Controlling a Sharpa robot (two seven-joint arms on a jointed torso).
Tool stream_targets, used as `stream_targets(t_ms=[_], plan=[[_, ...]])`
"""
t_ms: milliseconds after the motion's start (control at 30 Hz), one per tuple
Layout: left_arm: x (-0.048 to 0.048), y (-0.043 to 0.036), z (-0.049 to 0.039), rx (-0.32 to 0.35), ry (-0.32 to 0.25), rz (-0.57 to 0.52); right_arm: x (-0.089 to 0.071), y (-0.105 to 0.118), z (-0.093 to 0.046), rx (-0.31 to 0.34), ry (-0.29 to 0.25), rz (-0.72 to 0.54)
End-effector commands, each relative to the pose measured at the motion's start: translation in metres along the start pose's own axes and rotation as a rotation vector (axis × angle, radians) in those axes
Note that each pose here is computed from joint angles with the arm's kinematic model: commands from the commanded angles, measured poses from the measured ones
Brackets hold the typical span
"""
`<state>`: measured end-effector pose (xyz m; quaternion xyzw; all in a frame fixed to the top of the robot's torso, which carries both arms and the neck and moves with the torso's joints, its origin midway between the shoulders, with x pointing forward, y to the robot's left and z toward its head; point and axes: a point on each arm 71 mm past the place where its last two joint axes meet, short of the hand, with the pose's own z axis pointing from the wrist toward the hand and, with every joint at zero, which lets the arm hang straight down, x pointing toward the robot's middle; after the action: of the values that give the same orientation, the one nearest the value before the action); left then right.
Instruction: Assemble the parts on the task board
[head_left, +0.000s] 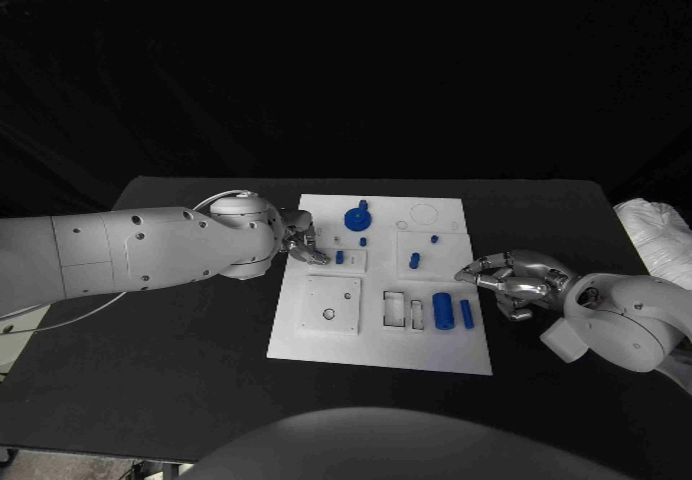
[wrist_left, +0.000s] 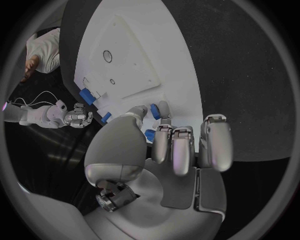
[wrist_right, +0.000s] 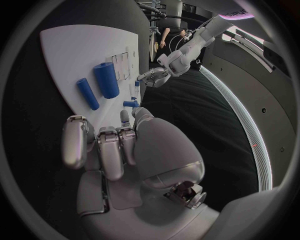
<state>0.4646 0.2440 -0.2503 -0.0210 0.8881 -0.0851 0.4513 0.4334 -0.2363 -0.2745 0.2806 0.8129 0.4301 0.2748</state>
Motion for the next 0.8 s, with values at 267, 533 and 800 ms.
stream_targets(t_ms=[267, 533, 800], plan=[[-0.0016, -0.0029, 0.0001, 0.033, -0.023, -0.015, 0.0022, -0.0001, 0.0004, 0.002, 0.022, -0.005], [-0.0026, -0.0035, 0.0000, 0.044, -0.035, -0.021, 0.0023, -0.0002, 0.0006, 0.005, 0.022, -0.006], [-0.0031, -0.0044, 0.0002, 0.053, -0.043, -0.026, 0.0024, -0.0003, 0.0009, 0.007, 0.023, -0.006]])
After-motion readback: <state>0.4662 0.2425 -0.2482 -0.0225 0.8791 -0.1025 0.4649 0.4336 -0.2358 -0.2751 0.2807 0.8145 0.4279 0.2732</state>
